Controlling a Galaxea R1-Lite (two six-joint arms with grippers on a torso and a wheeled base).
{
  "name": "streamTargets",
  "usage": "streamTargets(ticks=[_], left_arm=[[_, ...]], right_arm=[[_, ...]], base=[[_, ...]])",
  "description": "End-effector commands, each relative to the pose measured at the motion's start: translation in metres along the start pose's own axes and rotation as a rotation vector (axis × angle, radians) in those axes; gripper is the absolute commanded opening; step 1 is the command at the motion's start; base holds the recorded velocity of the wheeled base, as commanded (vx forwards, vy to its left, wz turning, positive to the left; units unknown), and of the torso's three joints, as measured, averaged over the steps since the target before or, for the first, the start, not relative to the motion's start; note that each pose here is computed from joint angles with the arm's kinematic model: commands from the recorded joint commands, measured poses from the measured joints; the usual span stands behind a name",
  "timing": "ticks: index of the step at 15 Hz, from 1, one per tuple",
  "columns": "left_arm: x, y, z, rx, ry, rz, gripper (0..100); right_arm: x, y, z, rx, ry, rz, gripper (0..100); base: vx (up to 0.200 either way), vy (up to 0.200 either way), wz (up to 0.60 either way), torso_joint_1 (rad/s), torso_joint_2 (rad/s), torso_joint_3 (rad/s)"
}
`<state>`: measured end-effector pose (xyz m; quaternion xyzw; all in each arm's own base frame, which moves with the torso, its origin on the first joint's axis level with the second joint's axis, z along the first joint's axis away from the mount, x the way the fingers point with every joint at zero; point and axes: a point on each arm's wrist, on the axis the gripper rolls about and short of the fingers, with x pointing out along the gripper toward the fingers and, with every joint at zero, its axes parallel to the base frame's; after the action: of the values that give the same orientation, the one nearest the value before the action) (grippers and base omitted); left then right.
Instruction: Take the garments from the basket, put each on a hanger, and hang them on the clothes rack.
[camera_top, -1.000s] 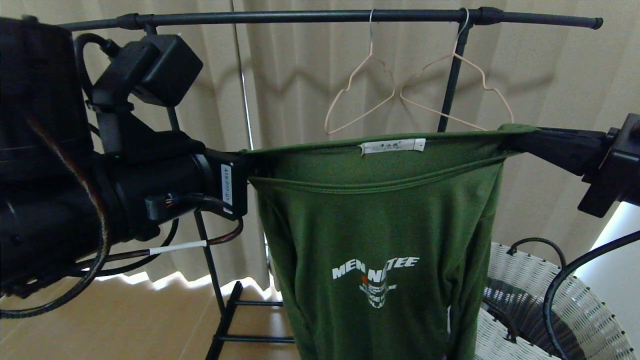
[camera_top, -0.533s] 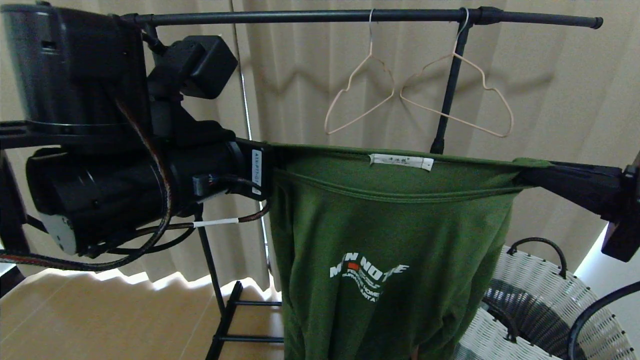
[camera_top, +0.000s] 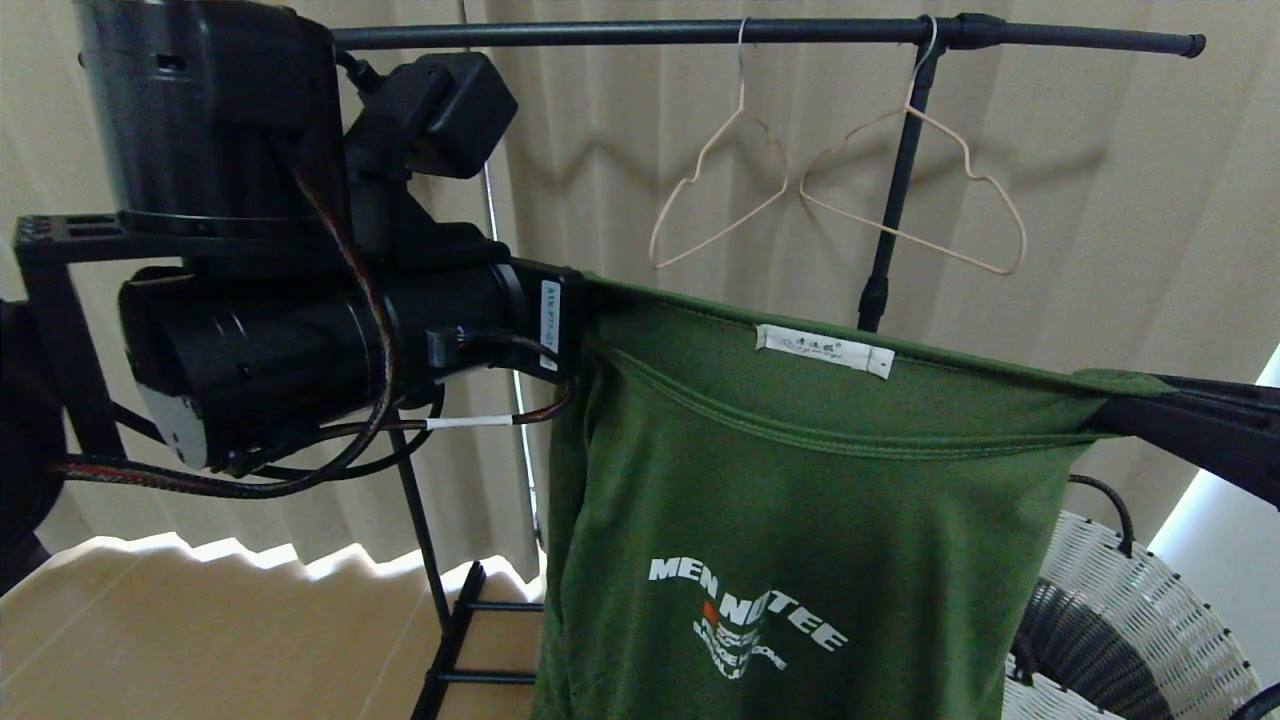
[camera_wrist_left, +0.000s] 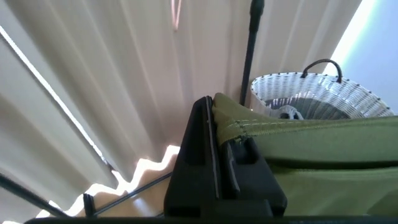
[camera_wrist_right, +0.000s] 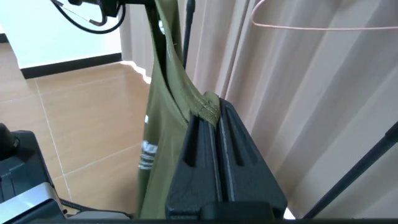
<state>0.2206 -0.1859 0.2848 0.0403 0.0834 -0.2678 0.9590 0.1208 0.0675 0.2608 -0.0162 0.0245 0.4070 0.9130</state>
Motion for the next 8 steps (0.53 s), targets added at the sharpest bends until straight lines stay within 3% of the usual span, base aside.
streamTargets(ticks=[1,4,8], left_arm=[[-0.002,0.000,0.005,0.005,-0.023,-0.015,0],[-0.017,0.002,0.018,0.000,-0.074,-0.053,0],[-0.035,0.002,0.018,0.008,-0.028,-0.070,0]], right_arm=[[0.004,-0.002,0.000,0.002,0.009,-0.004,0],[0.020,-0.017,0.005,0.008,0.016,-0.049,0],[0.052,-0.038,0.010,-0.016,-0.048,-0.088,0]], base=[[0.000,0.000,0.00,0.000,0.00,0.000],[0.000,0.000,0.00,0.000,0.00,0.000],[0.000,0.000,0.00,0.000,0.00,0.000]])
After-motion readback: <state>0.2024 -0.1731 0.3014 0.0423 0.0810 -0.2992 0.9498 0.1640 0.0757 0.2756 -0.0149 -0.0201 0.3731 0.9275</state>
